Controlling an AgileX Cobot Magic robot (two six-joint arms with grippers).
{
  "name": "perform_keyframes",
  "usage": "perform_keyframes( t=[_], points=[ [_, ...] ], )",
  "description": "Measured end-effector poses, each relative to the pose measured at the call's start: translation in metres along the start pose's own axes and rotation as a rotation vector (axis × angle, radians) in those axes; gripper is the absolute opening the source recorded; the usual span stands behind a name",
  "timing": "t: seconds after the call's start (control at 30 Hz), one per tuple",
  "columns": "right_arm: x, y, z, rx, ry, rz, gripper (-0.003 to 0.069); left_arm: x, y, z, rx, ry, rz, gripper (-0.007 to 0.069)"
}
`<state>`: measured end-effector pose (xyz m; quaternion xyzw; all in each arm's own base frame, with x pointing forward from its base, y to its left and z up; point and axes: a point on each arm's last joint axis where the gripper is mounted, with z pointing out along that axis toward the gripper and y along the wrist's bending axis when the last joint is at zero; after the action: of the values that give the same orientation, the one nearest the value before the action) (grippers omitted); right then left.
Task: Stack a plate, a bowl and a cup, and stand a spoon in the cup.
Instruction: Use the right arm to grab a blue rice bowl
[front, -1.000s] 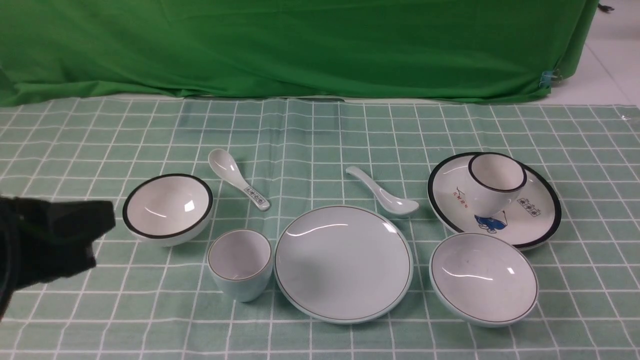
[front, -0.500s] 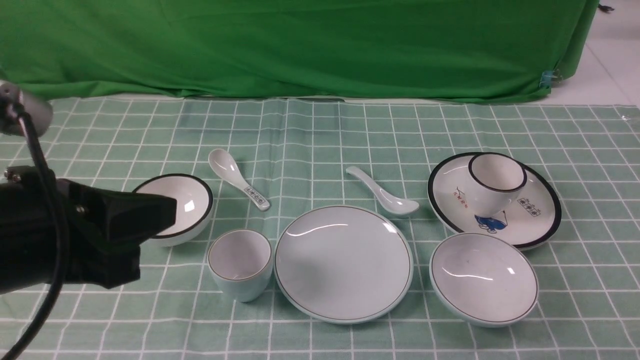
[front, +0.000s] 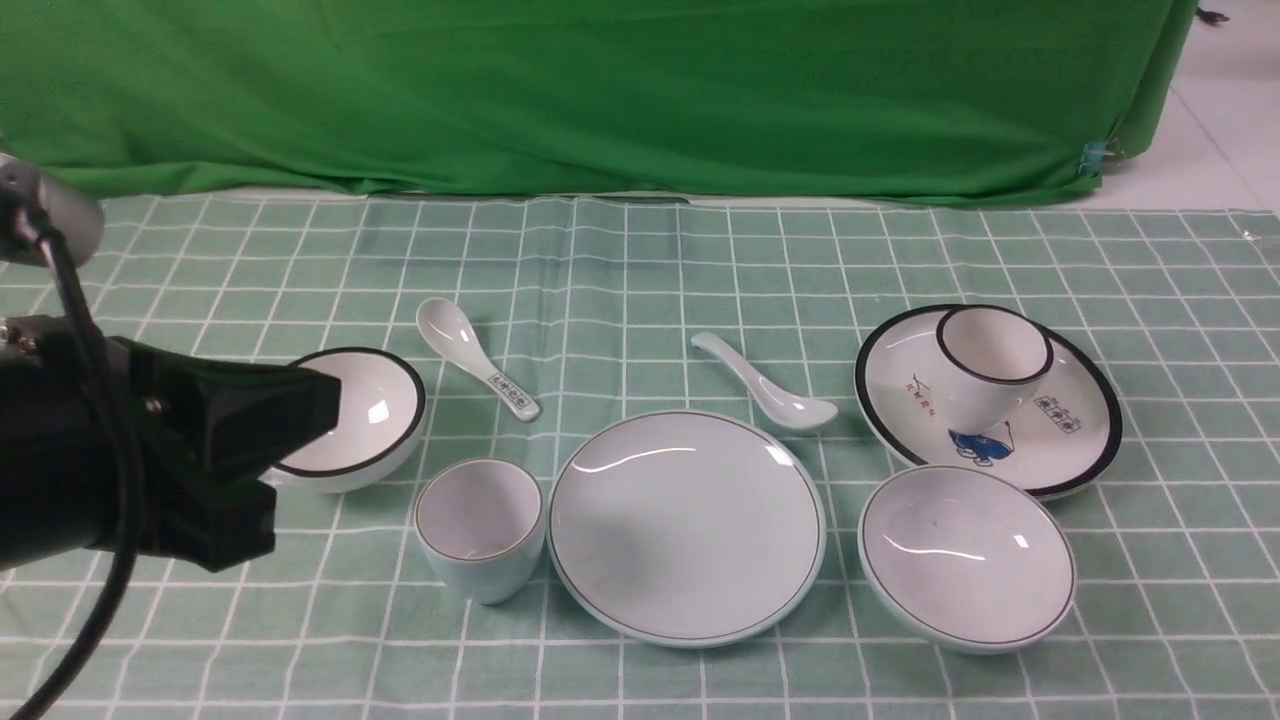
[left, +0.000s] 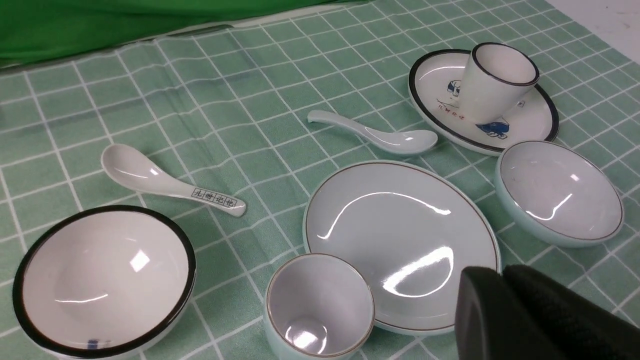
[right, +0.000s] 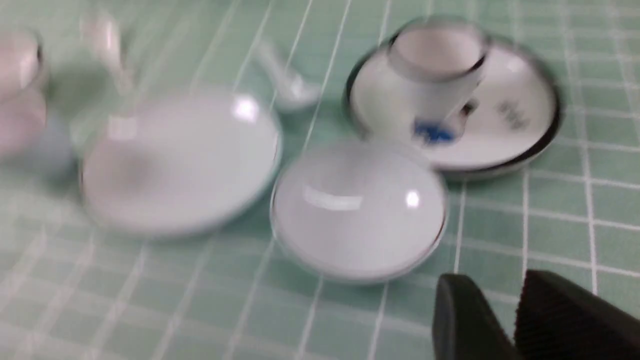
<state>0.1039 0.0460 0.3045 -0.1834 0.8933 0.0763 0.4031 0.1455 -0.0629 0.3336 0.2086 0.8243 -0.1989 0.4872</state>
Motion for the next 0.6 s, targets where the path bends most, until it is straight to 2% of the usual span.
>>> perform_keyframes(
  t=[0.1,0.27,0.5,0.6],
  points=[
    [-0.028,0.016,0.025,-0.056,0.204,-0.190,0.0219,0.002,-0.001,-0.001,0.011,0.018,0.029,0.0018],
    [-0.053,0.043,0.084,-0.119,0.428,-0.384,0.0270,0.003,-0.010,-0.015,0.032,-0.001,0.074,0.0018],
    [-0.059,0.057,0.149,-0.159,0.561,-0.471,0.0400,0.008,-0.022,-0.035,0.069,-0.020,0.111,0.0018],
    [-0.057,0.059,0.167,-0.178,0.569,-0.462,0.0422,0.009,-0.025,-0.040,0.079,-0.022,0.122,0.0018]
  ],
)
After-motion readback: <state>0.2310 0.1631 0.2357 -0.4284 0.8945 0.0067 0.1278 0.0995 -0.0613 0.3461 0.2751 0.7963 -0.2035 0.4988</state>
